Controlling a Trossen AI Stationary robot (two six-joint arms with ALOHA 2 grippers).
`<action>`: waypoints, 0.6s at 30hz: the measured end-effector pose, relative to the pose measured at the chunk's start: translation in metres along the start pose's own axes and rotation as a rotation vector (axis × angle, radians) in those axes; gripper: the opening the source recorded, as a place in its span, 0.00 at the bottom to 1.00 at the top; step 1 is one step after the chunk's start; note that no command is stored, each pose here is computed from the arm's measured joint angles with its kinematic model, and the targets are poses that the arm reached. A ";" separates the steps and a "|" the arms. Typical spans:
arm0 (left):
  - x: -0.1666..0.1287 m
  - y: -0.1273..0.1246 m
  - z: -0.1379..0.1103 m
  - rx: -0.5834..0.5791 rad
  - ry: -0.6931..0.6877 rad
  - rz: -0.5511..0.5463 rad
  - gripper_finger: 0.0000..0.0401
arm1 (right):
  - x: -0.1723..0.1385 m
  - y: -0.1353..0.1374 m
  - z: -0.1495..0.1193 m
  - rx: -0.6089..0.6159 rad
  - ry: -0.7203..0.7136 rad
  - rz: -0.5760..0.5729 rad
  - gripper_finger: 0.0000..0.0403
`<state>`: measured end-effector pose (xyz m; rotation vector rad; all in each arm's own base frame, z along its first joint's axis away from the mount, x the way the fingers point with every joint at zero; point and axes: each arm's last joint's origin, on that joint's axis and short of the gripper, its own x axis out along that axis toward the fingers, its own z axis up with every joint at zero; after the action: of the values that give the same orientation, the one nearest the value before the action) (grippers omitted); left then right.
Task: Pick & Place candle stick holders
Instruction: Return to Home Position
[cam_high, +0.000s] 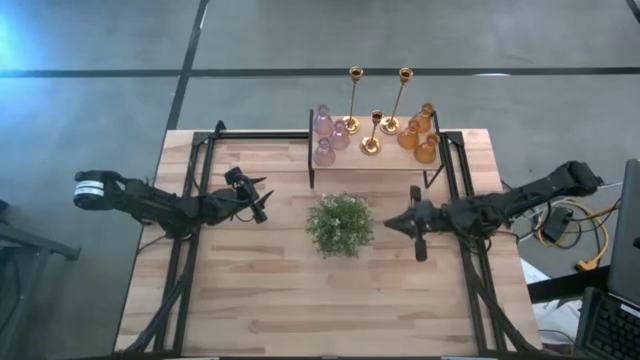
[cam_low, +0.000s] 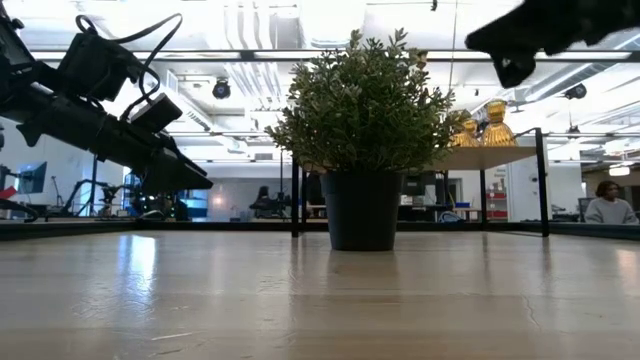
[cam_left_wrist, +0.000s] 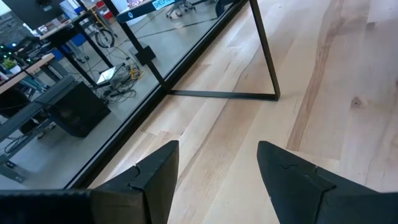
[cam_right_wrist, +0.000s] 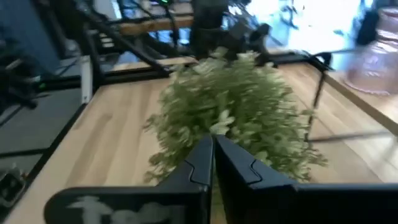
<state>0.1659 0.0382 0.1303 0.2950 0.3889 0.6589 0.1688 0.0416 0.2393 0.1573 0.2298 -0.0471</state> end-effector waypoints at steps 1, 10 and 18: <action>0.000 0.000 0.000 0.000 0.000 0.000 0.55 | -0.001 0.001 -0.006 -0.024 -0.015 0.017 0.03; 0.000 0.000 0.000 0.000 0.000 0.000 0.55 | -0.024 -0.012 -0.052 -0.150 -0.133 0.175 0.02; 0.000 0.000 0.000 0.000 0.000 0.000 0.55 | -0.040 -0.023 -0.073 -0.176 -0.240 0.222 0.02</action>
<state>0.1659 0.0383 0.1302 0.2946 0.3891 0.6595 0.1120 0.0313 0.1743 0.0003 -0.0247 0.1745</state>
